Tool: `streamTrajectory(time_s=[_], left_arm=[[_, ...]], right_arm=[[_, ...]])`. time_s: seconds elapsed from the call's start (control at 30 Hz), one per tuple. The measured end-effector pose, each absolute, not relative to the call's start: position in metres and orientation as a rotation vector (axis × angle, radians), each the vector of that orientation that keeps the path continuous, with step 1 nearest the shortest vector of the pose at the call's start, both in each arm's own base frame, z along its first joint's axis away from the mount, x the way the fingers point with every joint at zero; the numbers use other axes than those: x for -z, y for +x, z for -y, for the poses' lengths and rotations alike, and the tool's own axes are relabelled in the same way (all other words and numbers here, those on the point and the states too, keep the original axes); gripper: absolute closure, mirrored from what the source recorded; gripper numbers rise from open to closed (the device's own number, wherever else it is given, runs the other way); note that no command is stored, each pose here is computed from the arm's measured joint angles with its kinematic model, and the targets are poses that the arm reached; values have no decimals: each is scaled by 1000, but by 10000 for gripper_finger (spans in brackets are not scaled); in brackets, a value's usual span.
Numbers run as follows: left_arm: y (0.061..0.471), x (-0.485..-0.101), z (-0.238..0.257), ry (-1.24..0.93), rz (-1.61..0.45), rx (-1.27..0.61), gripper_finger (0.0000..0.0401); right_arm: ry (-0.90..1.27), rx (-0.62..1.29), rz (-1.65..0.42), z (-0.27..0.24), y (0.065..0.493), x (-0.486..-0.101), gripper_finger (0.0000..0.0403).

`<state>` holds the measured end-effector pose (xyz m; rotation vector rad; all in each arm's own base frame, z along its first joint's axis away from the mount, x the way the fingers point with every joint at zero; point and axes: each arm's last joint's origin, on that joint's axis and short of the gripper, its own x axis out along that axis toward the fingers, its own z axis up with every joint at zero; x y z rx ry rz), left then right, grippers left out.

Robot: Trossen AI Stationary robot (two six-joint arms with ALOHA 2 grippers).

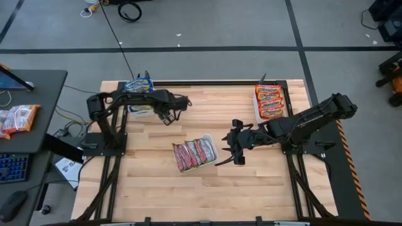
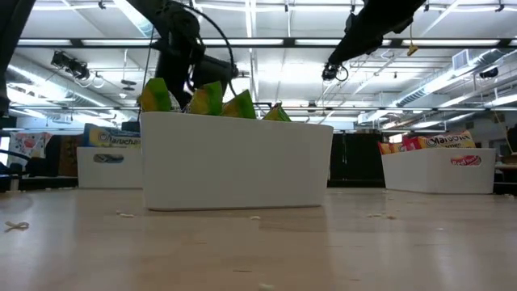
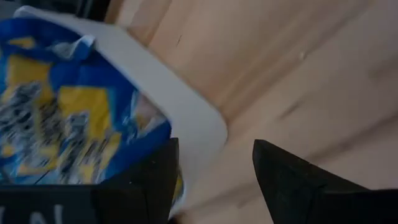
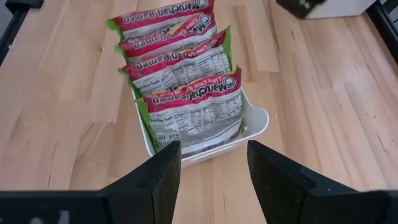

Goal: Sort Maruchan noodles
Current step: Adjust the top left white bin on the table, then return to Home Position

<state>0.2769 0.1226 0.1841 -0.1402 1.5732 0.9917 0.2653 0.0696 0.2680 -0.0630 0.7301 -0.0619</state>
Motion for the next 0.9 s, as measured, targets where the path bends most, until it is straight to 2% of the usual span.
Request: streamTrajectory(time_s=[0.17,0.27,0.43,0.57,0.73,0.9], left_arm=[[266,-207,-102,-105,-1580,-998,193],[262,-227,-87,-101,-1496,-977,193],[257,-266,-47,-97,-1131,-863,193],[247,-269,-11,-62,-790,-662,195],[224,-254,14,7,-513,-406,219],[203,-259,17,94,-297,-226,278]], right_arm=[[-77,48,-718,-73,264,-261,213],[-72,20,-667,-76,263,-244,213],[-70,-30,-577,-78,258,-218,215],[-102,24,-528,-70,259,-223,224],[-182,10,-488,-48,248,-237,257],[-233,-67,-419,-25,230,-238,329]])
